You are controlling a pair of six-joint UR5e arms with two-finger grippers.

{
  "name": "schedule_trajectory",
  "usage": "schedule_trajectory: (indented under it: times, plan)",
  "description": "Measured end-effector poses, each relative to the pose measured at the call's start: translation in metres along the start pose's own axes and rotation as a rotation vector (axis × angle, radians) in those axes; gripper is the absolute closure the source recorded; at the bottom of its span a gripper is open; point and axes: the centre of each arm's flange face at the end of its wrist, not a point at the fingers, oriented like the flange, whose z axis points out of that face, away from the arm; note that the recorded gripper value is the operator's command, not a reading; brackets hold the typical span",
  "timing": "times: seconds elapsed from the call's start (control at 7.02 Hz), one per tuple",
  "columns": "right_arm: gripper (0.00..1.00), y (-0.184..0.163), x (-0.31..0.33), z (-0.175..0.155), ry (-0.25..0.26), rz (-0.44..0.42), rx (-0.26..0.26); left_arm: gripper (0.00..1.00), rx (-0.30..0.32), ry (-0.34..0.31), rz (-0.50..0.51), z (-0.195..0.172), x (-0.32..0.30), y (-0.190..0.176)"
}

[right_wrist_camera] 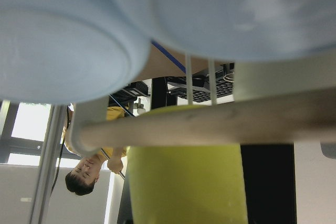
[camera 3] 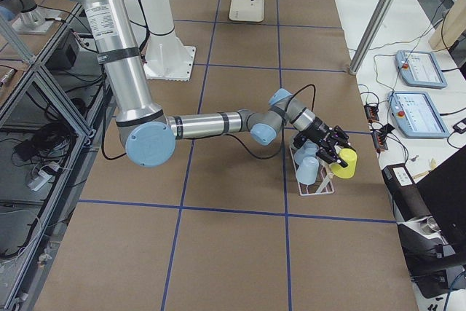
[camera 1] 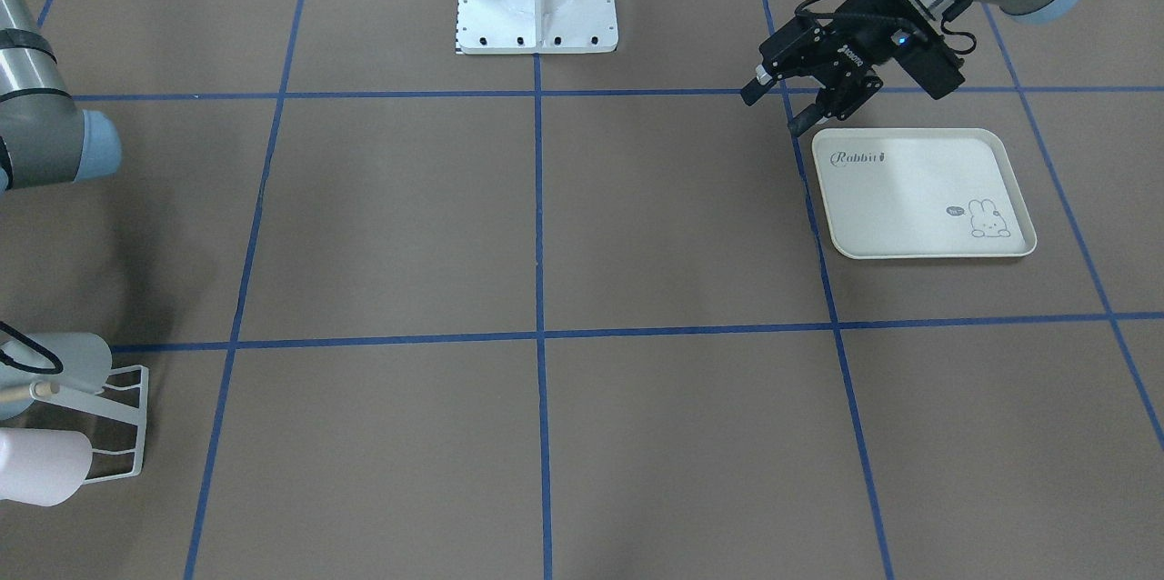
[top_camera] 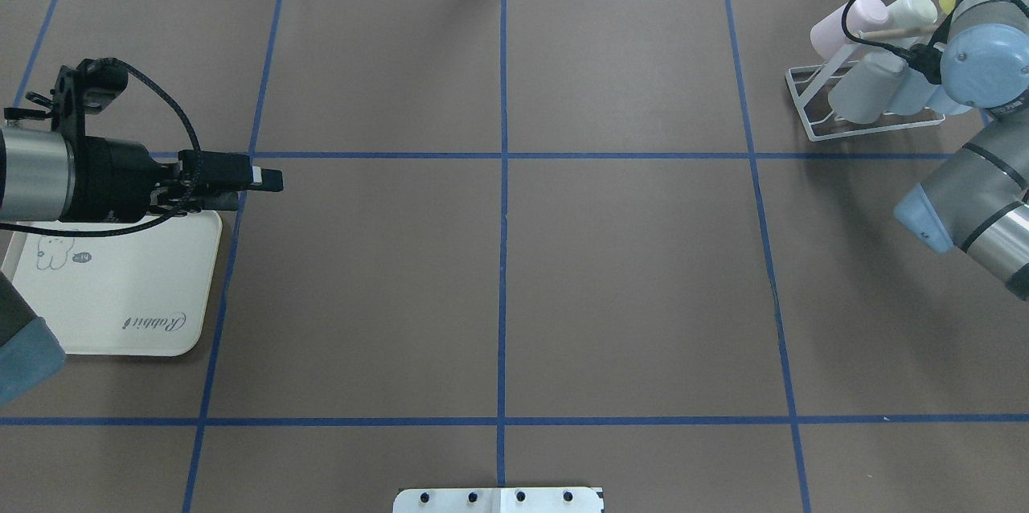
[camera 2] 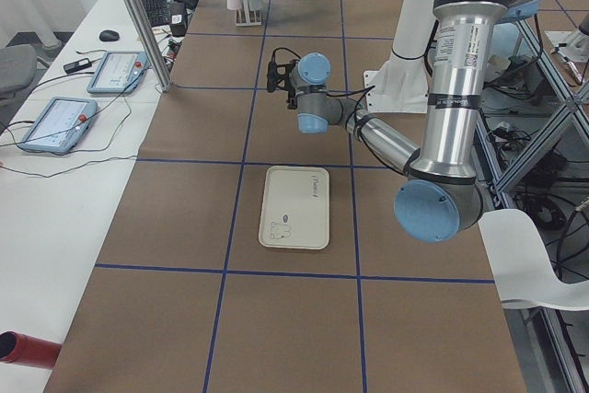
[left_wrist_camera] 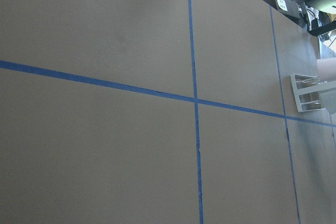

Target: Transfer IKEA cup to right arm and place on rack

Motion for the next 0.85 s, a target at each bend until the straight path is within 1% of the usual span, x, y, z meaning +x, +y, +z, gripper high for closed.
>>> schedule_trajectory:
  times: [0.14, 0.28, 0.43, 0.57, 0.71, 0.85]
  plan:
    - [0.65, -0.0020, 0.0011, 0.0000, -0.002, -0.003, -0.005, 0.00, 0.000, 0.000, 0.000, 0.0002, 0.0000, -0.0001]
    - [0.49, -0.0036, 0.0024, 0.0002, -0.003, -0.005, -0.008, 0.00, -0.001, 0.000, 0.000, 0.0003, 0.0000, -0.0001]
    - [0.21, -0.0039, 0.0036, 0.0002, -0.003, -0.005, -0.010, 0.00, -0.001, 0.000, 0.001, 0.0005, 0.0002, -0.0002]
    - [0.15, -0.0043, 0.0044, 0.0002, -0.003, -0.005, -0.010, 0.00, -0.001, 0.001, 0.001, 0.0006, 0.0004, -0.0002]
    - [0.04, -0.0051, 0.0053, -0.0001, -0.002, -0.006, -0.009, 0.00, -0.001, 0.001, 0.001, 0.0006, 0.0005, -0.0003]
    - [0.02, -0.0058, 0.0066, -0.0007, 0.000, -0.006, -0.009, 0.00, -0.001, 0.001, 0.002, 0.0006, 0.0006, -0.0003]
